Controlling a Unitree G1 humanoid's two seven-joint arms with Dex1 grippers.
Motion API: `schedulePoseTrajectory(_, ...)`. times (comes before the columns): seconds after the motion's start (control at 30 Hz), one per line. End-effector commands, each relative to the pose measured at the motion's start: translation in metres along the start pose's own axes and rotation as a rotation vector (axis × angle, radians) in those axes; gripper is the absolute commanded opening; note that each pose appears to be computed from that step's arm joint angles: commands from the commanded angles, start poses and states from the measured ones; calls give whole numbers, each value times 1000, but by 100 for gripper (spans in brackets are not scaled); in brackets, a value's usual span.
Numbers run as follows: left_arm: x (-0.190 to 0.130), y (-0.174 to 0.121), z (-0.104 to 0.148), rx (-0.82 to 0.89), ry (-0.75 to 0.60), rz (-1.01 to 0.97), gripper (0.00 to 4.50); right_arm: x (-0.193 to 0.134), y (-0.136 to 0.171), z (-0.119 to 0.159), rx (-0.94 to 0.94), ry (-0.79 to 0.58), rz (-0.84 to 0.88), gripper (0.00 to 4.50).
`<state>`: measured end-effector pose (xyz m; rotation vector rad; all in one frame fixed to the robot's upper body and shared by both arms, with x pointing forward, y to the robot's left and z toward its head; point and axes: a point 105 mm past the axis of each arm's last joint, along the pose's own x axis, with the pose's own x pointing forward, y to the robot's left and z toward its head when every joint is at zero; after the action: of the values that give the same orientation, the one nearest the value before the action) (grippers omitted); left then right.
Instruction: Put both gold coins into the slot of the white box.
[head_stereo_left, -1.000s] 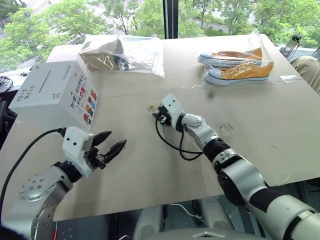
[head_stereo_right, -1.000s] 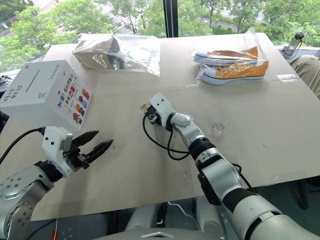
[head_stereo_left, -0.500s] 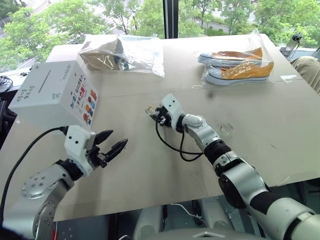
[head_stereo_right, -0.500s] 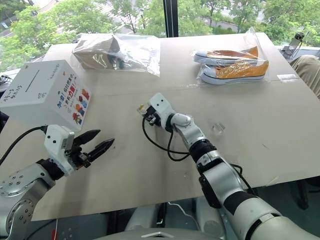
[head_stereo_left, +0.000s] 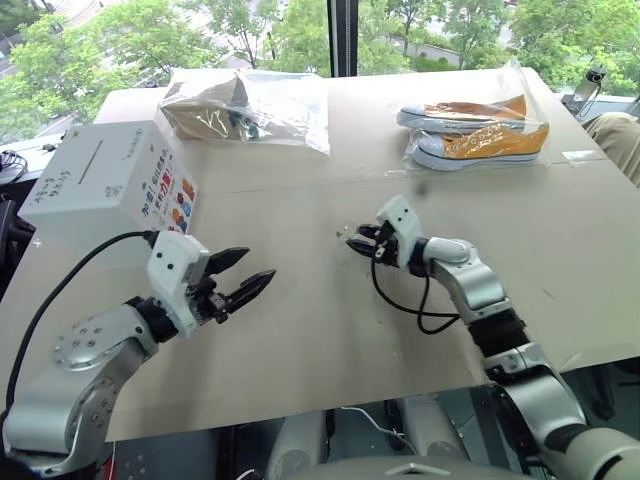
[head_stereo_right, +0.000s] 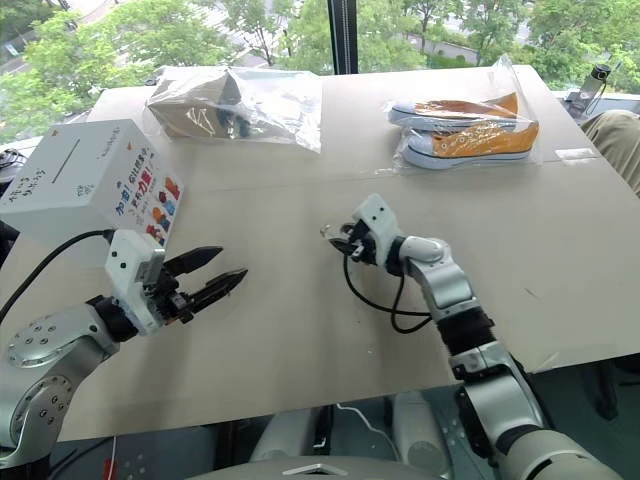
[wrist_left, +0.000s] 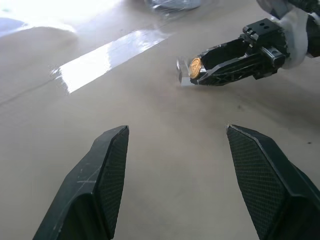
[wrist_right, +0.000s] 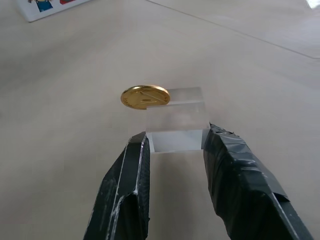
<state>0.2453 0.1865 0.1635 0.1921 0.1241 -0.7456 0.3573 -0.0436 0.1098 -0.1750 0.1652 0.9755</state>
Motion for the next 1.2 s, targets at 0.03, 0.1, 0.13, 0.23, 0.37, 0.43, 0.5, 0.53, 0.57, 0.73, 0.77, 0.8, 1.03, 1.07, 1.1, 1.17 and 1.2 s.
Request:
schedulePoseTrajectory(0.03, 4, -10, 11, 42, -10, -59, 316, -15, 4, 15, -17, -42, 19, 110)
schedulePoseTrajectory(0.1, 6, -12, 13, 57, -5, -83, 316, -25, 5, 11, -9, -22, 25, 110)
schedulePoseTrajectory(0.13, 7, -12, 14, 63, -5, -91, 316, -28, 6, 9, -6, -14, 29, 110)
schedulePoseTrajectory(0.23, 9, -12, 17, 74, -5, -102, 316, -33, 11, 7, 11, -3, 57, 110)
schedulePoseTrajectory(0.37, 10, -12, 17, 78, 0, -106, 316, -35, 12, 4, 23, 11, 68, 211)
schedulePoseTrajectory(0.43, 10, -12, 17, 78, 2, -107, 316, -37, 10, 1, 5, 23, 66, 293)
schedulePoseTrajectory(0.5, 9, -11, 16, 78, 4, -104, 316, -39, 5, 1, -2, 23, 41, 402)
schedulePoseTrajectory(0.53, 8, -11, 16, 76, 5, -101, 316, -40, 4, 2, -1, 24, 37, 441)
schedulePoseTrajectory(0.57, 8, -11, 16, 75, 7, -98, 316, -41, 3, 2, 0, 25, 39, 448)
schedulePoseTrajectory(0.73, -4, -1, 6, 59, 42, -44, 316, -51, -2, 19, -64, -29, 52, 448)
schedulePoseTrajectory(0.77, -7, 1, 3, 53, 49, -32, 316, -52, -1, 23, -76, -50, 60, 448)
schedulePoseTrajectory(0.8, -9, 4, 1, 48, 56, -21, 316, -52, -1, 27, -83, -66, 66, 448)
schedulePoseTrajectory(1.03, -13, 5, -23, -34, 75, 22, 316, -42, 25, 43, -123, -148, 178, 448)
schedulePoseTrajectory(1.07, -14, 5, -24, -45, 73, 26, 316, -39, 28, 43, -132, -149, 185, 448)
schedulePoseTrajectory(1.1, -14, 6, -27, -52, 78, 36, 316, -36, 31, 42, -136, -142, 192, 448)
schedulePoseTrajectory(1.17, -18, 5, -34, -60, 94, 47, 316, -26, 38, 36, -166, -108, 204, 448)
schedulePoseTrajectory(1.2, -19, 6, -35, -64, 97, 52, 316, -19, 40, 34, -176, -82, 207, 448)
